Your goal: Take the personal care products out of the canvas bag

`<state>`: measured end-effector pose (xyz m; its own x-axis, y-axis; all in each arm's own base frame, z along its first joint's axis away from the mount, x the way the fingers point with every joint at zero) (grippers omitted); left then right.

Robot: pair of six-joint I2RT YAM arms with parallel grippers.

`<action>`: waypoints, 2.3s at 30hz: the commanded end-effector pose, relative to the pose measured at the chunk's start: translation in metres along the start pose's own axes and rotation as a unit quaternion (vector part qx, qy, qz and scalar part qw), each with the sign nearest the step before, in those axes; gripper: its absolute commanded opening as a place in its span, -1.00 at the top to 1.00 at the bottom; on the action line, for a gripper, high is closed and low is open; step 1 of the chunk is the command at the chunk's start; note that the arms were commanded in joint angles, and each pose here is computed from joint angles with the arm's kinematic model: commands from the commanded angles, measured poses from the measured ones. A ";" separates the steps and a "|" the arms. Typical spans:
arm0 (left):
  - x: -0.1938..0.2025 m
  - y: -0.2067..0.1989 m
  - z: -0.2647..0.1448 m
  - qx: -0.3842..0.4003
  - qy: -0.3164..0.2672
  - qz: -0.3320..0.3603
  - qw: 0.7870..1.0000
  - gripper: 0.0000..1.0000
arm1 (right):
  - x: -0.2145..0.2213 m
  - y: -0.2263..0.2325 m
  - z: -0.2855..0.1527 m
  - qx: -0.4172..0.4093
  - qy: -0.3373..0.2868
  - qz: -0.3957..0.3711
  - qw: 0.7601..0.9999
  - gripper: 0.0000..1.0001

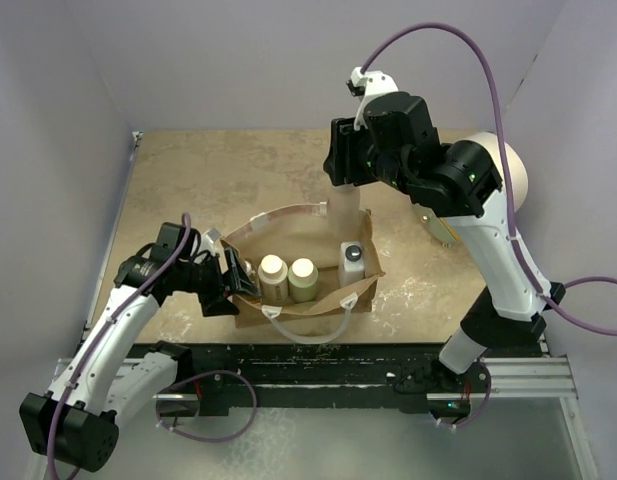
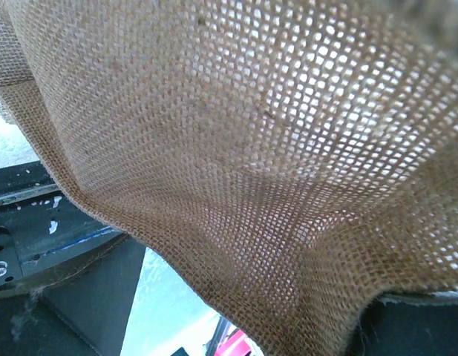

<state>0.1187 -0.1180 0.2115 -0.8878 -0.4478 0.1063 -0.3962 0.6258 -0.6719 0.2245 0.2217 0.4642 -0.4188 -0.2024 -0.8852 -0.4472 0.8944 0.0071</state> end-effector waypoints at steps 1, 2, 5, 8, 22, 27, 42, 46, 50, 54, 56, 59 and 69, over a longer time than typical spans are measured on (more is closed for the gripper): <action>-0.013 -0.008 0.002 0.005 -0.028 0.030 0.999 -0.60 | -0.043 -0.014 -0.029 0.025 -0.114 0.030 0.993 1.00; -0.014 -0.008 0.002 0.005 -0.027 0.031 0.999 -0.60 | -0.043 -0.014 -0.028 0.026 -0.116 0.030 0.992 1.00; -0.015 -0.010 0.001 0.002 -0.026 0.035 0.999 -0.60 | -0.046 -0.016 -0.027 0.037 -0.124 0.033 0.991 1.00; -0.016 -0.010 0.001 -0.003 -0.025 0.040 0.999 -0.60 | -0.054 -0.019 -0.026 0.048 -0.141 0.033 0.988 1.00; -0.021 -0.007 0.000 -0.036 -0.021 0.062 0.997 -0.60 | -0.084 -0.069 -0.014 0.087 -0.187 0.063 0.976 1.00; -0.023 -0.007 0.003 -0.039 -0.016 0.061 0.997 -0.60 | -0.081 -0.085 0.010 0.114 -0.173 0.051 0.977 1.00; -0.034 -0.011 -0.001 -0.085 -0.024 0.073 0.993 -0.60 | -0.039 -0.145 0.138 0.161 -0.136 0.073 0.975 1.00; -0.036 -0.011 0.000 -0.091 -0.024 0.067 0.993 -0.60 | -0.023 -0.157 0.170 0.164 -0.134 0.092 0.973 1.00; -0.042 -0.012 0.005 -0.099 -0.020 0.068 0.993 -0.59 | -0.008 -0.169 0.194 0.183 -0.139 0.115 0.967 1.00; -0.048 -0.013 0.008 -0.113 -0.011 0.074 0.991 -0.59 | 0.011 -0.175 0.210 0.207 -0.137 0.149 0.957 1.00; -0.050 -0.014 0.008 -0.117 -0.011 0.077 0.990 -0.59 | 0.020 -0.178 0.216 0.226 -0.134 0.163 0.951 1.00; -0.050 -0.014 0.007 -0.117 -0.013 0.082 0.990 -0.59 | 0.034 -0.187 0.220 0.275 -0.132 0.186 0.934 1.00; -0.044 -0.014 -0.001 -0.112 -0.022 0.090 0.989 -0.64 | 0.077 -0.190 0.237 0.315 -0.076 0.215 0.921 0.46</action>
<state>0.1564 -0.1142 0.2183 -0.9395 -0.3366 0.0633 -0.3162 0.7815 -0.5378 0.4552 0.1313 0.2459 -0.4839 0.1475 -0.8626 0.2437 0.9694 0.0291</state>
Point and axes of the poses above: each gripper's point midway between its finger pads, its own z axis out along the fingers, its own y axis along the line the jaws close on, x = y × z, the point moved 7 cm from there along -z, back along the fingers, and after that the axes turned 10 degrees about -z, right-handed, at the moved point
